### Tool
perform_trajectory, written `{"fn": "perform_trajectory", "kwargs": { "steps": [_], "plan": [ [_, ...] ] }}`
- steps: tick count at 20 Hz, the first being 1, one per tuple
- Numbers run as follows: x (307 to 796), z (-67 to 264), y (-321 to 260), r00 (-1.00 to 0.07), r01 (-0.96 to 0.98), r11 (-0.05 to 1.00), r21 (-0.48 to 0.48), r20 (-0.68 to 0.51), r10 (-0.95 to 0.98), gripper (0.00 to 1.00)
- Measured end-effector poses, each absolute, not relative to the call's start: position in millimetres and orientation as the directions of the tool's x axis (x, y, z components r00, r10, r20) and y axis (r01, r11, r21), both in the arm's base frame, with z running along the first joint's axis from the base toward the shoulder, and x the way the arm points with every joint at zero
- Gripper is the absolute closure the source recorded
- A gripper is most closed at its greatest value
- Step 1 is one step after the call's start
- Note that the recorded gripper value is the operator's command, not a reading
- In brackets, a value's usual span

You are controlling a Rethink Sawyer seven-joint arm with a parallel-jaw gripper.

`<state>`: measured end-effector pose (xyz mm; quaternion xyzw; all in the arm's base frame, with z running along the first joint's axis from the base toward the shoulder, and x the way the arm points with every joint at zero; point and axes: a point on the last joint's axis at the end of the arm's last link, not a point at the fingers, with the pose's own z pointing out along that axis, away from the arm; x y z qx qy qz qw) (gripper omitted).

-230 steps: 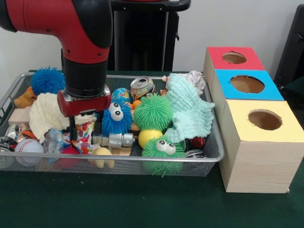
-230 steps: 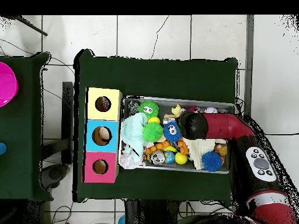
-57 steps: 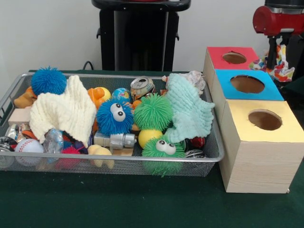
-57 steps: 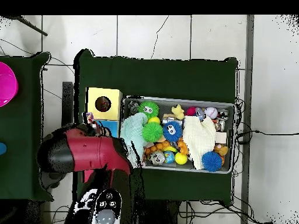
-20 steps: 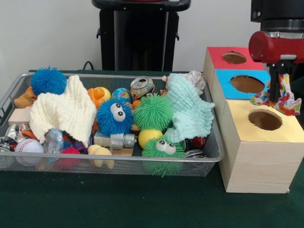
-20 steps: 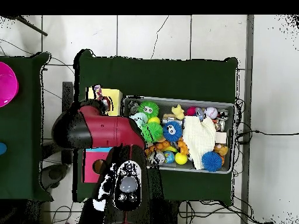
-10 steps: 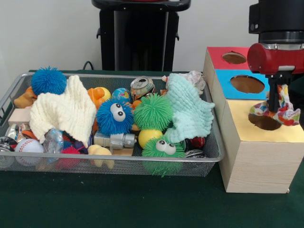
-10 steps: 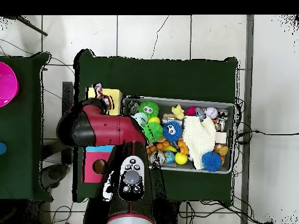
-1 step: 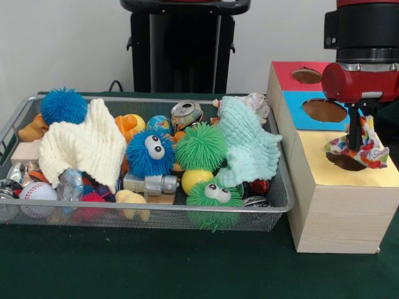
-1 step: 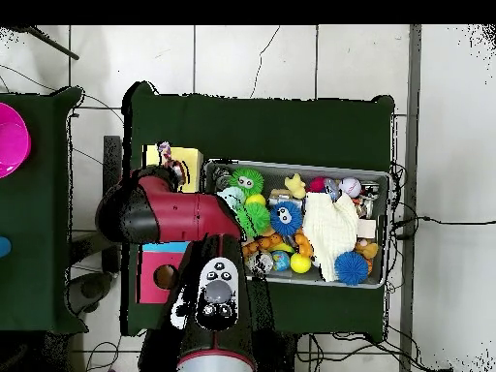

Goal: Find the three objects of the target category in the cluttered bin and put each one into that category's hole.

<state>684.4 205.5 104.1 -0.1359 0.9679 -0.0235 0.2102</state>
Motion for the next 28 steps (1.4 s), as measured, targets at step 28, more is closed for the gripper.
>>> {"fn": "perform_trajectory", "kwargs": {
  "steps": [28],
  "plan": [
    [674.1,74.3,203.5,-0.881,-0.274,0.949,-0.157,-0.355,-0.313,1.0]
  ]
}}
